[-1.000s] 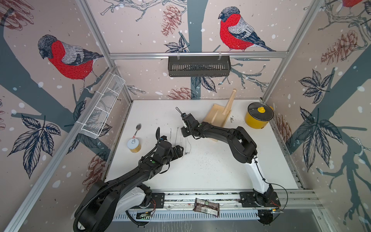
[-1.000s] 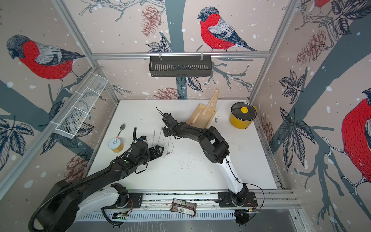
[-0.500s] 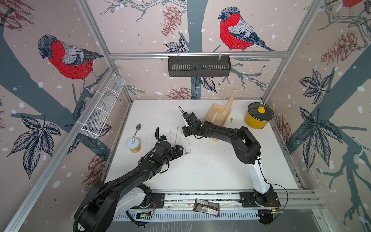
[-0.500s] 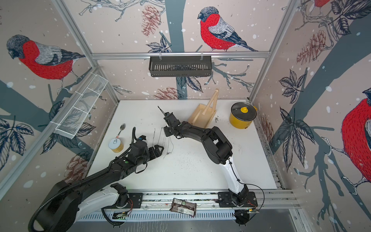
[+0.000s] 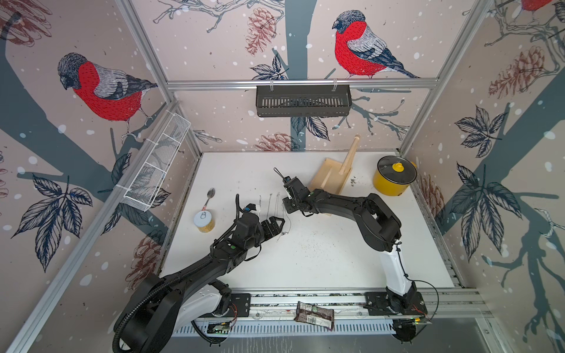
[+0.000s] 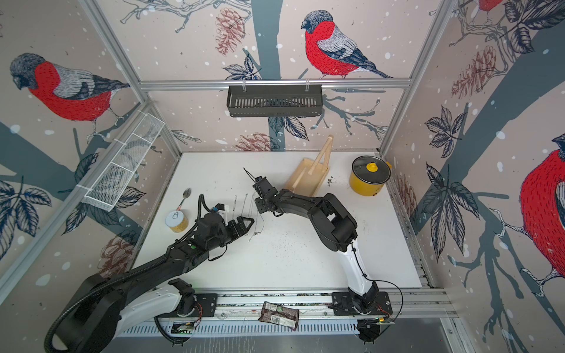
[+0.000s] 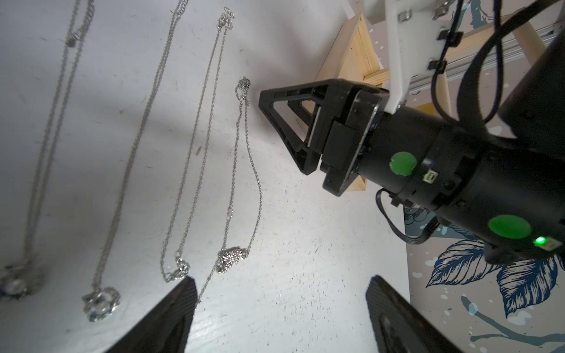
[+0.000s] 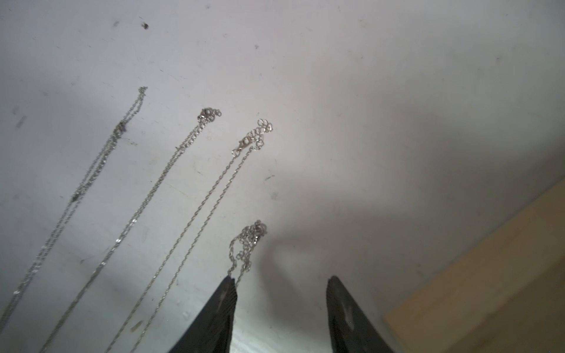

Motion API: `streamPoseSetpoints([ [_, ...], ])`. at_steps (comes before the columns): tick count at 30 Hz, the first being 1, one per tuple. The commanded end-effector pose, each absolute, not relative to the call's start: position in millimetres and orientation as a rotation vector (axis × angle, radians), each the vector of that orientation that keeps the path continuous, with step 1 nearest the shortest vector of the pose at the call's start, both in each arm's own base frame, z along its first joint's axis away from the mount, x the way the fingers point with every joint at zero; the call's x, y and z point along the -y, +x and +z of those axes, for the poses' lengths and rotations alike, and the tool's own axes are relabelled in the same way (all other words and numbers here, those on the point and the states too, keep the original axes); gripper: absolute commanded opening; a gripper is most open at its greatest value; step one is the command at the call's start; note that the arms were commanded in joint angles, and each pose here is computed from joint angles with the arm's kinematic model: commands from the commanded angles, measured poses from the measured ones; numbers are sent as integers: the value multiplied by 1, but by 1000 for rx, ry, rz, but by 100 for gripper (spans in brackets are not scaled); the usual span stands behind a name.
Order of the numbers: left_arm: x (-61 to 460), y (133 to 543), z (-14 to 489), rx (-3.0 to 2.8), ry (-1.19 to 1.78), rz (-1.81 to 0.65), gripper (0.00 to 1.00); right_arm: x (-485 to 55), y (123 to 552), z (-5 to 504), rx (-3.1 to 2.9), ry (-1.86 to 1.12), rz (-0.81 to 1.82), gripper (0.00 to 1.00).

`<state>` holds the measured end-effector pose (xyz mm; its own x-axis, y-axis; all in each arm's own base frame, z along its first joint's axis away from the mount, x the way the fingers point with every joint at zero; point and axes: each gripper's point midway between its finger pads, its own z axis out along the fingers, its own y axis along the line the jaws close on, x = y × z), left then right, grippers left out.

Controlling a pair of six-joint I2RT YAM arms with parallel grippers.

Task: Take the necklace off the jewelry display stand
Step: Place the necklace at the center of the board, then adjust the necklace at the center of the board.

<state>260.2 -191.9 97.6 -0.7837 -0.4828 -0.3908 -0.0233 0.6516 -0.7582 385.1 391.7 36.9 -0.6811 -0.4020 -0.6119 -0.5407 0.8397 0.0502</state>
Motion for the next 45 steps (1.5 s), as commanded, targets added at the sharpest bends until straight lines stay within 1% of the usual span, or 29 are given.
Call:
streamPoseSetpoints([
  [1, 193, 263, 104, -2253, -404, -1069, 88, -386, 386, 30, -2405, -717, 205, 52],
  [6, 186, 261, 103, -2241, -423, -1056, 88, -386, 386, 19, -2414, -745, 145, 53],
  [11, 183, 260, 101, -2242, -432, -1054, 88, -388, 386, 18, -2412, -744, 133, 53],
  [24, 182, 260, 98, -2251, -433, -1052, 88, -392, 379, 44, -2379, -741, 165, 54],
  [39, 182, 260, 97, -2259, -429, -1045, 88, -391, 364, 20, -2421, -786, 158, 54],
  [45, 182, 260, 97, -2259, -426, -1044, 88, -391, 365, 22, -2414, -782, 142, 54],
])
